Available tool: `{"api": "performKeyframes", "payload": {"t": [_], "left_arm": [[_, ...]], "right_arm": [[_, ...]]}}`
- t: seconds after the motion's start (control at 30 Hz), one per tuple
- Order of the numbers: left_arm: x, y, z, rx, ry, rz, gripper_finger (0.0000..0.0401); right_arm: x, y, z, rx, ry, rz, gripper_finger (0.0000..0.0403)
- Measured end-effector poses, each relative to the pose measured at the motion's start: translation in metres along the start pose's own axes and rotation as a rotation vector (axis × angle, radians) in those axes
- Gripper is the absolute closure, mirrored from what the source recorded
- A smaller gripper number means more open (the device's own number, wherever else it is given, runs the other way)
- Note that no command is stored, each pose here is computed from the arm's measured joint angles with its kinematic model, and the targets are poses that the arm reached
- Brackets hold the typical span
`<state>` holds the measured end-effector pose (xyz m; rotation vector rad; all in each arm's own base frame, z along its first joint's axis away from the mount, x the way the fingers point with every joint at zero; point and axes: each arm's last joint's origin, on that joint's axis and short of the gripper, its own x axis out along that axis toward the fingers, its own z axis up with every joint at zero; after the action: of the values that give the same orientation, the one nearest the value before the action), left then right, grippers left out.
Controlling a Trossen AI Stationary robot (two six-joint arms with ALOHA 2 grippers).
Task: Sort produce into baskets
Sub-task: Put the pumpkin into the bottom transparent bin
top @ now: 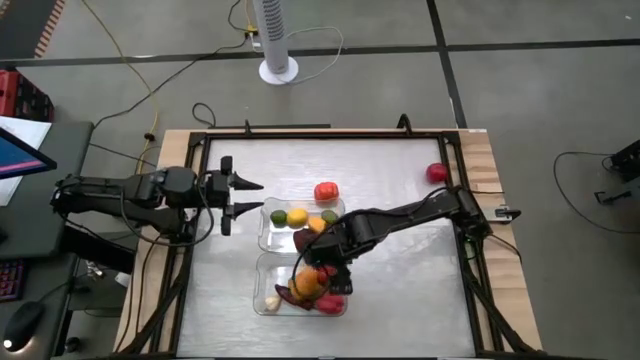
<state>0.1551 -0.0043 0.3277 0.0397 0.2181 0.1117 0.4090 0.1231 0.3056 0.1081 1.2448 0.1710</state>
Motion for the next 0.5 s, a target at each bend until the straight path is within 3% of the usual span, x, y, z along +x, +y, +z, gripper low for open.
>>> {"api": "performKeyframes", "payload": {"t": [0.2, 0.5], "left_arm": [[0.000, -0.001, 0.005, 0.022, -0.050, -0.002, 0.0223], [-0.001, -0.021, 0.007, 0.145, -0.261, -0.088, 0.0223]], "right_arm": [[-0.015, -0.031, -0.016, -0.019, 0.134, -0.316, 0.0042], [-0.053, -0.108, -0.015, 0.027, -0.039, -0.397, 0.0042]]}}
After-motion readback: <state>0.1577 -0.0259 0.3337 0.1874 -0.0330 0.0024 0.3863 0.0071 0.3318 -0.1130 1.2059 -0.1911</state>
